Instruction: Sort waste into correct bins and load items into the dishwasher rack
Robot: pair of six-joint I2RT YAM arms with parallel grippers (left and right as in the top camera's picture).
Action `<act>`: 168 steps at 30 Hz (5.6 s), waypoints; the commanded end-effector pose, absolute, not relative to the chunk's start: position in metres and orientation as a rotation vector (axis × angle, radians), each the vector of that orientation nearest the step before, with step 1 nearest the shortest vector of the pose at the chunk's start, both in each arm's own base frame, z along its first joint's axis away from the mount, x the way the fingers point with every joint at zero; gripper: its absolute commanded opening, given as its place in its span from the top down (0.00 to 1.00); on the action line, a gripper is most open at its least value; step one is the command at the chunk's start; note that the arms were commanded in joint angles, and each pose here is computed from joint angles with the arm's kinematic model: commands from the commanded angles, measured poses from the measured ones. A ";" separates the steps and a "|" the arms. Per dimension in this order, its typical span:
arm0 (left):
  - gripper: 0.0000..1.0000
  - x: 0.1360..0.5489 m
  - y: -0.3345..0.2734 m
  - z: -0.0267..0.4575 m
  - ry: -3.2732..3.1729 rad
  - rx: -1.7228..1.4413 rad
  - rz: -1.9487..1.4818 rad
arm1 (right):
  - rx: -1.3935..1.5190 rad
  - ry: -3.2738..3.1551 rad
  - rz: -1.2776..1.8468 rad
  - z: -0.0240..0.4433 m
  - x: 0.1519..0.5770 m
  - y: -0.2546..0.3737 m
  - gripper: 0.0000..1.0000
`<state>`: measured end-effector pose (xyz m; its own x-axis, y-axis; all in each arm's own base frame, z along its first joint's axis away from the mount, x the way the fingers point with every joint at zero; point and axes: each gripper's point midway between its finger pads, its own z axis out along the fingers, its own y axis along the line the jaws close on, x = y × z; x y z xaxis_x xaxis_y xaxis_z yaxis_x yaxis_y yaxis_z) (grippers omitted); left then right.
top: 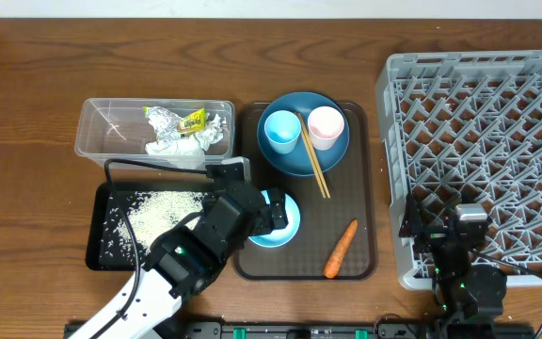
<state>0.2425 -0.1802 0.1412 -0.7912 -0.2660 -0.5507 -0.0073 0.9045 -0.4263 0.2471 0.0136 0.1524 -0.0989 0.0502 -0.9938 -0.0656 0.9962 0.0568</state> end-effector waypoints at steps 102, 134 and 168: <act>0.01 0.181 0.010 0.217 1.760 -0.764 -0.444 | -0.015 1.675 0.093 0.150 0.247 0.013 0.01; 0.01 0.238 -0.004 0.228 1.336 -0.606 -0.671 | -0.015 1.675 0.093 0.150 0.247 0.013 0.01; 0.01 0.244 -0.009 0.137 1.719 -0.181 -0.167 | -0.015 1.675 0.093 0.150 0.247 0.013 0.01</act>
<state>0.2447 -0.0119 0.1538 -0.1024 -0.2508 -0.9626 -0.0020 0.9678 -0.2519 0.2472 0.0137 0.1519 -0.1009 0.0501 -0.9936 -0.0659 0.9962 0.0569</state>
